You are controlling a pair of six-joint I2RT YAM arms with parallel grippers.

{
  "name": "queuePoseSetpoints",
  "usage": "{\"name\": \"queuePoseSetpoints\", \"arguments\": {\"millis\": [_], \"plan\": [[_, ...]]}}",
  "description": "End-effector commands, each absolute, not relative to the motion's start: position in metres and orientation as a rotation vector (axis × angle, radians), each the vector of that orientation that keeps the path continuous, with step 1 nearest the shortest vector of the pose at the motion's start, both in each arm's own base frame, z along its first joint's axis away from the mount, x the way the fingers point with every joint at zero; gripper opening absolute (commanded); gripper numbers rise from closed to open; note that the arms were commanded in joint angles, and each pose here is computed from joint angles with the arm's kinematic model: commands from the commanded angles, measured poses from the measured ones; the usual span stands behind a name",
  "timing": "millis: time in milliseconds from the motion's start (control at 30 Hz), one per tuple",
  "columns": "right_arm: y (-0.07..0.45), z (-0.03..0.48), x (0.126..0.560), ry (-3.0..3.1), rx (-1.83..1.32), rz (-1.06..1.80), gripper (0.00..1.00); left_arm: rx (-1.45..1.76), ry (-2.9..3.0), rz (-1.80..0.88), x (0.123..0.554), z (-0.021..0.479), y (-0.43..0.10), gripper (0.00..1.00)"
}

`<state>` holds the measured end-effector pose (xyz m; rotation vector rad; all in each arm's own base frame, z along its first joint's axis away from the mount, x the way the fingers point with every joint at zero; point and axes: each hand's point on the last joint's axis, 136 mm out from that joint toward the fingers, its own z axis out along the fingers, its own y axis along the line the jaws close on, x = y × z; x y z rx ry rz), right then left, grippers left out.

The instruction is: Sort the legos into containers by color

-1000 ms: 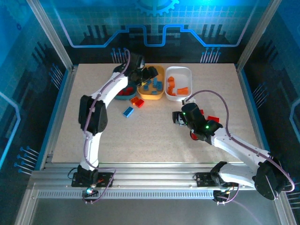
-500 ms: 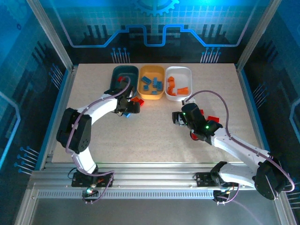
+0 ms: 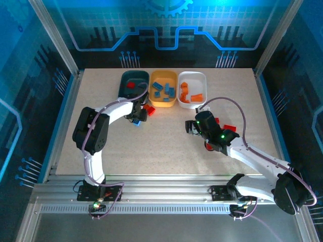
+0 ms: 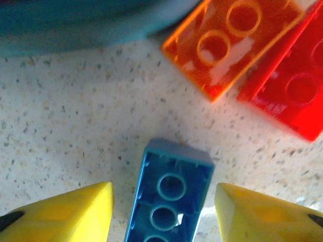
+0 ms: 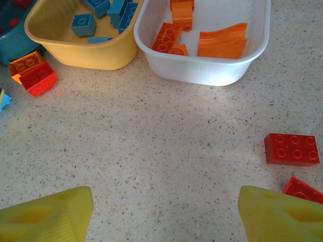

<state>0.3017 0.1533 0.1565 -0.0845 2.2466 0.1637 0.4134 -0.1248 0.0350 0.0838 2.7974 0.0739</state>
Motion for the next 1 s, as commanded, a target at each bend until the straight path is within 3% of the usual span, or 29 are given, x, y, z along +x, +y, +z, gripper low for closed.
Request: {"name": "queuePoseSetpoints", "arguments": {"millis": [0, 300, 367, 500, 567, 733, 967], "plan": [[0.150, 0.159, 0.305, 2.235, -0.052, 0.171, 0.77, 0.075, 2.879, 0.096, 0.404, 0.020, -0.122, 0.55], [0.152, 0.155, 0.306, 2.246, -0.056, 0.169, 0.77, 0.014, 2.906, 0.070, 0.383, 0.015, -0.118, 0.58], [0.152, 0.155, 0.306, 2.247, -0.056, 0.168, 0.77, 0.005, 2.907, 0.066, 0.381, 0.015, -0.118, 0.52], [0.151, 0.155, 0.306, 2.246, -0.055, 0.163, 0.77, -0.021, 2.887, 0.053, 0.378, 0.023, -0.121, 0.31], [0.150, 0.155, 0.306, 2.244, -0.050, 0.159, 0.77, -0.025, 2.859, 0.040, 0.376, 0.035, -0.126, 0.27], [0.149, 0.156, 0.306, 2.239, -0.029, 0.167, 0.77, 0.054, 2.718, -0.058, 0.375, 0.101, -0.159, 0.27], [0.141, 0.153, 0.306, 2.240, 0.016, 0.129, 0.77, 0.079, 2.609, -0.292, 0.420, 0.157, -0.208, 0.28]]}}
